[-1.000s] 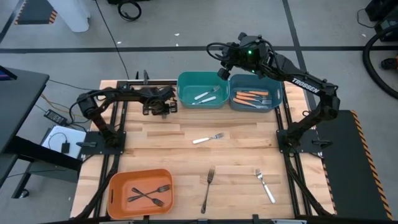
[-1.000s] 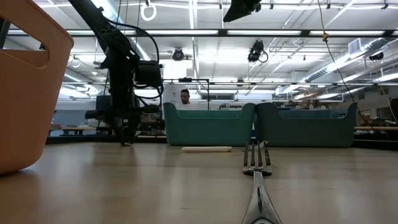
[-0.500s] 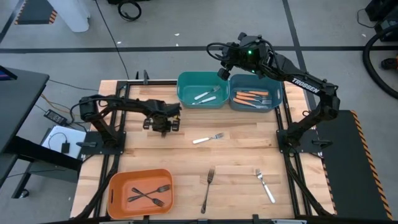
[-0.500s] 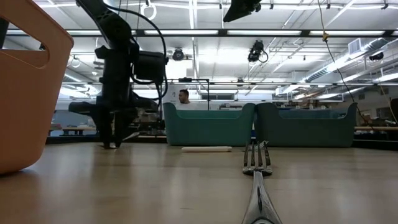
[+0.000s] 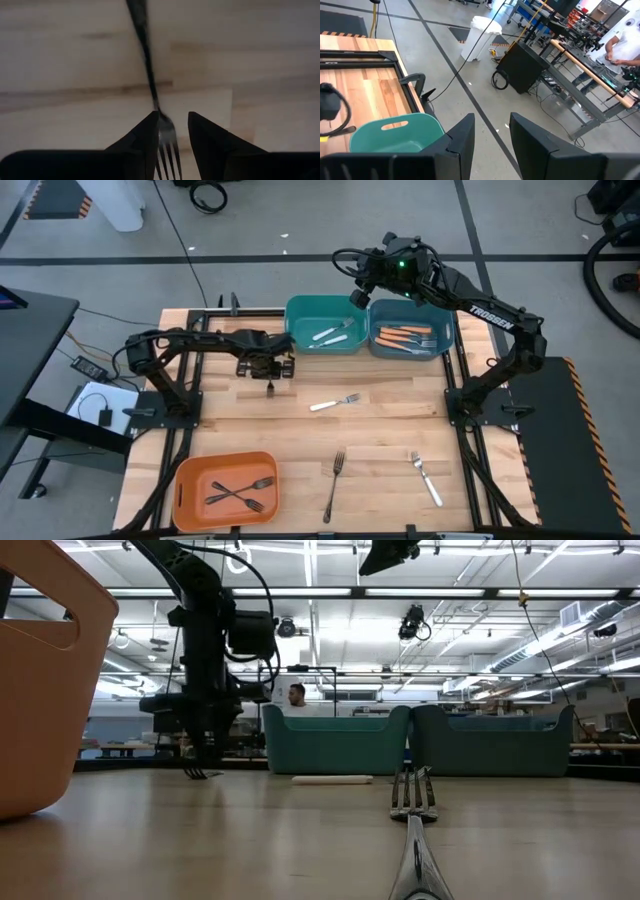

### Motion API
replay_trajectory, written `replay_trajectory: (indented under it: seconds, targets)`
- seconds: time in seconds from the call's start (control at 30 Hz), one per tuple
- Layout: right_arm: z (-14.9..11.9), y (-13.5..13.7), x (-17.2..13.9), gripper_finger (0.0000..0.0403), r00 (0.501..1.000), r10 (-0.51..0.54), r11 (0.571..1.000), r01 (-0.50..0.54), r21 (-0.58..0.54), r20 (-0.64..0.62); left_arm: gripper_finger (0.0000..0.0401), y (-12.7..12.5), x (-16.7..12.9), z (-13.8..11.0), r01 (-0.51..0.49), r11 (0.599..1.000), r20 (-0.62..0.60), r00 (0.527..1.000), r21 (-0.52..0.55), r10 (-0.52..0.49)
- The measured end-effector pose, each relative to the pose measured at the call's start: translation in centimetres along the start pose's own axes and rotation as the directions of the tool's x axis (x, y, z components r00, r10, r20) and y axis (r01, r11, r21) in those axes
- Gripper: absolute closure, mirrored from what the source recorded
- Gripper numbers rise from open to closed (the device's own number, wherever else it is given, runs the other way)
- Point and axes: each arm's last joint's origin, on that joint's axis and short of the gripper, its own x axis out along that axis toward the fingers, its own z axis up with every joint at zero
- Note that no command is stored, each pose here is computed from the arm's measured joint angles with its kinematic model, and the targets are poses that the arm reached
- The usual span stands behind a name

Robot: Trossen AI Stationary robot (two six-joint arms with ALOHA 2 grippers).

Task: Sort silverware by color (type)
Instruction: Put the black fork into the orange bin

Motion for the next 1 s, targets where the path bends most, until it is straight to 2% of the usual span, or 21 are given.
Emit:
replay_trajectory:
  seconds: [0.3, 0.73, 0.83, 1.0]
  targets:
    - [0.0, 0.0, 0.0, 0.0272, 1.0, 0.0, 1.0, 0.0, -0.001, -0.001, 0.0288, 0.4, 0.1, 0.7, -0.032, 0.999, 0.066, 0.997, -0.023, 0.034]
    - [0.0, 0.0, 0.0, 0.0272, 1.0, 0.0, 1.0, 0.0, -0.002, -0.004, 0.0289, -0.3, 2.8, -0.4, -0.109, 0.994, 0.018, 0.994, 0.015, 0.109]
    - [-0.1, 0.0, 0.0, 0.0272, 1.0, -0.001, 1.0, 0.001, -0.002, -0.005, 0.0307, -0.2, 2.9, -0.4, -0.118, 0.993, 0.023, 0.993, 0.017, 0.117]
    - [-0.1, 0.0, 0.0, 0.0272, 1.0, 0.0, 1.0, 0.0, -0.003, -0.007, 0.0381, -0.1, 2.9, -0.3, -0.128, 0.991, 0.02, 0.992, 0.033, 0.127]
